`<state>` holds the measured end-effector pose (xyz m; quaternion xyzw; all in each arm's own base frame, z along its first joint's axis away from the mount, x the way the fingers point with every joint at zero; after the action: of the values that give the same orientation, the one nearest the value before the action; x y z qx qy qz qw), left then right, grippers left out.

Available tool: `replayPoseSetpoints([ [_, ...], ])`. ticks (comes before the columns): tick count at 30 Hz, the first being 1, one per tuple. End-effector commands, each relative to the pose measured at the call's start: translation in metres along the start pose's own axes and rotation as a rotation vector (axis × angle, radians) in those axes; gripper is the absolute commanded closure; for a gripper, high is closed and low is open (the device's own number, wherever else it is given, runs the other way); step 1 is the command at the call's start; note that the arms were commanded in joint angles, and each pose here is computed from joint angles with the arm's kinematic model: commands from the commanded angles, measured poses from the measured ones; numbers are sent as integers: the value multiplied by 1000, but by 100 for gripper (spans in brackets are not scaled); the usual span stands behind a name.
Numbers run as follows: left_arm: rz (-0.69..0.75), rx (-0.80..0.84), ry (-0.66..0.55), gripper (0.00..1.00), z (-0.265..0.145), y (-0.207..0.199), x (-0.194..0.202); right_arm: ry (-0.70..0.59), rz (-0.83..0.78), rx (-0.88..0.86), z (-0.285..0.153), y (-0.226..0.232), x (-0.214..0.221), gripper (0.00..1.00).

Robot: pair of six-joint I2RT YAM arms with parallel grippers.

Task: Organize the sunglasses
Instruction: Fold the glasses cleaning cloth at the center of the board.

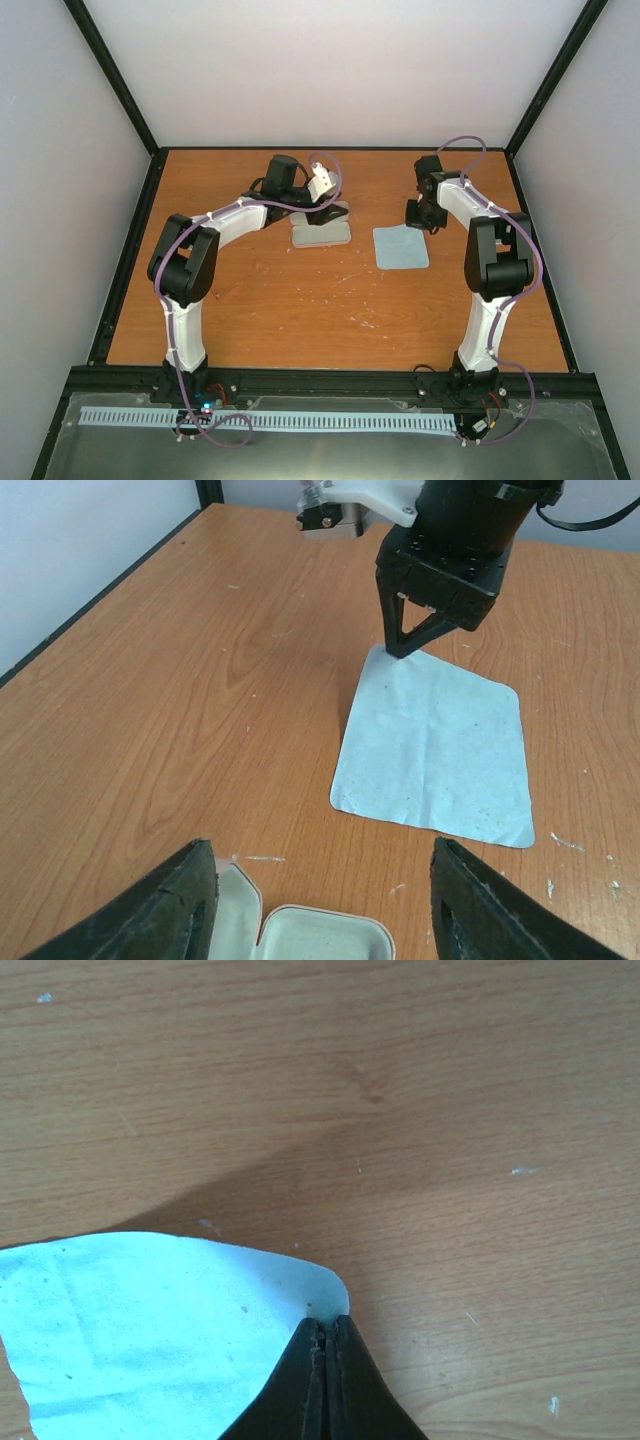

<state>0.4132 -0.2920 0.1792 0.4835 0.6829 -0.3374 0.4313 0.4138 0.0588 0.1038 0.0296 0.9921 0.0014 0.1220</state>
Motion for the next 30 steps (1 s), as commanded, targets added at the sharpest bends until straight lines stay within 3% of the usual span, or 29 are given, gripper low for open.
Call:
replayPoseSetpoints([
  [1,19,43,-50,39,4,-1,-13,-64,2,-27,-10,6,-9,97],
  [5,18,97,-55,31,13,-9,-8,-44,-6,-37,-4,7,-6,97],
  [13,9,100,12,36,41,-5,9,-19,4,12,9,0,-4,97],
  [19,-5,110,3,37,47,0,1,14,27,39,22,-7,-11,68],
  [30,1,76,-18,38,40,8,-6,80,-13,41,54,-7,-19,67],
])
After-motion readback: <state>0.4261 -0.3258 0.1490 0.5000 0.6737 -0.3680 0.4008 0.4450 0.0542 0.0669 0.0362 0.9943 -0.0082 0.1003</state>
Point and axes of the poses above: each gripper's point midway between its finger pads, its own z axis out along the fingers, its own y axis along the line the jaws close on, x = y × z, the point moved 5 cm from there along -z, back along the fingers, and after that the axes turned 4 degrees about -z, right-handed, at the moved point
